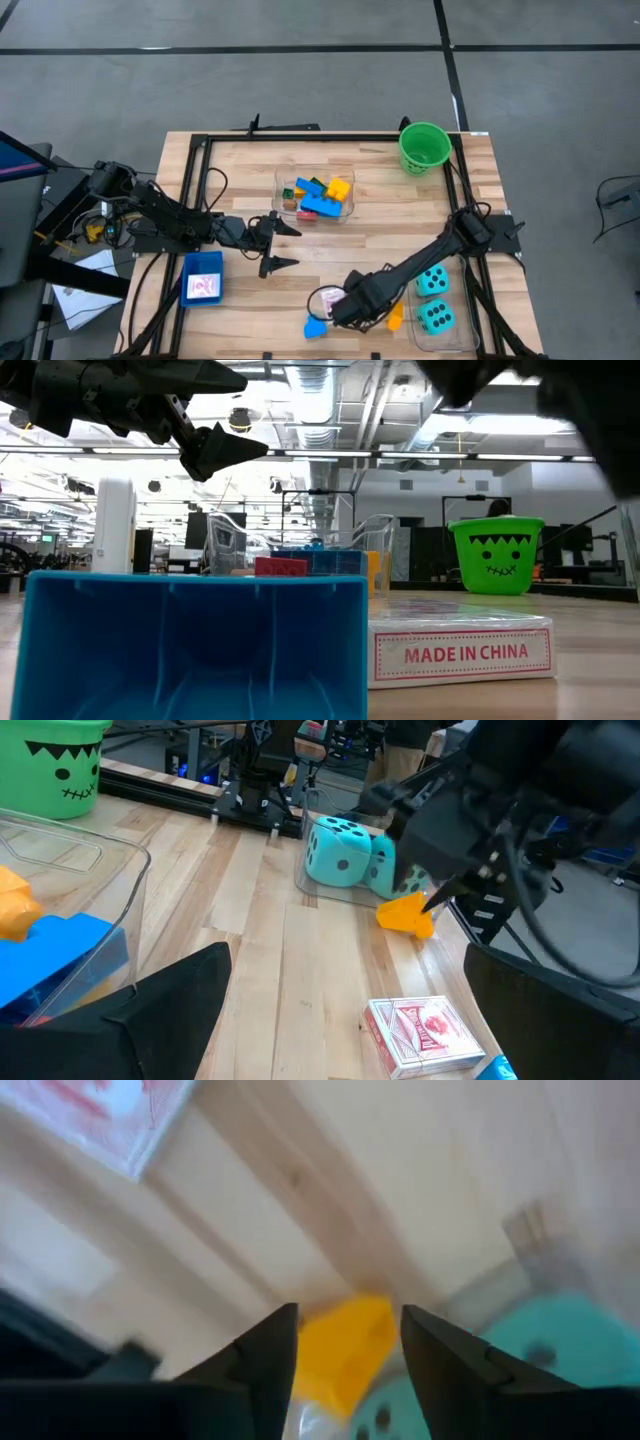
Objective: Pick & Place Toys
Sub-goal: Put the yellow game piece into the top transparent bin
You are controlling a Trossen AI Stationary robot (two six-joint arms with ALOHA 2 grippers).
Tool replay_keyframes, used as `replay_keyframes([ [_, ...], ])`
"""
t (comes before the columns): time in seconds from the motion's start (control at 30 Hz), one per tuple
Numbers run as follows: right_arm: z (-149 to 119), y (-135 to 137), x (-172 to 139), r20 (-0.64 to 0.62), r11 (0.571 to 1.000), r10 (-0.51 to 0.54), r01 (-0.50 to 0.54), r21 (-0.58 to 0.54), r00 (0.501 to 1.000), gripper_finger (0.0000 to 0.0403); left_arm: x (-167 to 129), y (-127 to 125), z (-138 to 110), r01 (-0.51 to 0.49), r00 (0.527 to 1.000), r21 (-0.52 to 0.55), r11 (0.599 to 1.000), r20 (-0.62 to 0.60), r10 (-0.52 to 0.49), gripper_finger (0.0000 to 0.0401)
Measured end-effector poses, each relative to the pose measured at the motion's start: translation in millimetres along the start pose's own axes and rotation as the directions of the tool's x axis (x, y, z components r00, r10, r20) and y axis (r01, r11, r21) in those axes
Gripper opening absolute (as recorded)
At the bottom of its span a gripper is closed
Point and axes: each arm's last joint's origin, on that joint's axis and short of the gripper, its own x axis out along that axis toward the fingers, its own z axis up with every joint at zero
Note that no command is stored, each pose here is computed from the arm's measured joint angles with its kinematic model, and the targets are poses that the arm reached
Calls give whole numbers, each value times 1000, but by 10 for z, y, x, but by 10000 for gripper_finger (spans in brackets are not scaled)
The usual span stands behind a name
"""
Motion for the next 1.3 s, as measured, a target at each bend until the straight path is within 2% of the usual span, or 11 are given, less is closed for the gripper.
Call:
replay_keyframes([
  [0.17,-118,-7,-109,-107,999,-3,7,35,994,182,0,0,0,0,1000,-9,1000,0,0,398],
  [0.3,-214,38,-80,-176,1000,10,-8,12,984,177,0,0,0,0,1000,-15,1000,0,0,398],
  [0.53,-284,69,-65,-159,999,5,1,36,987,164,0,0,0,0,1000,-16,1000,0,0,398],
  [0.63,-289,103,21,-160,999,31,-26,33,987,162,0,0,0,0,1000,-18,1000,0,0,398],
  [0.77,-312,79,91,-169,999,-3,12,53,986,162,0,-2,7,3,1000,-20,1000,8,-2,398],
  [1.3,-349,146,163,-162,999,9,-2,38,987,162,0,-4,12,4,1000,-21,1000,12,-4,398],
])
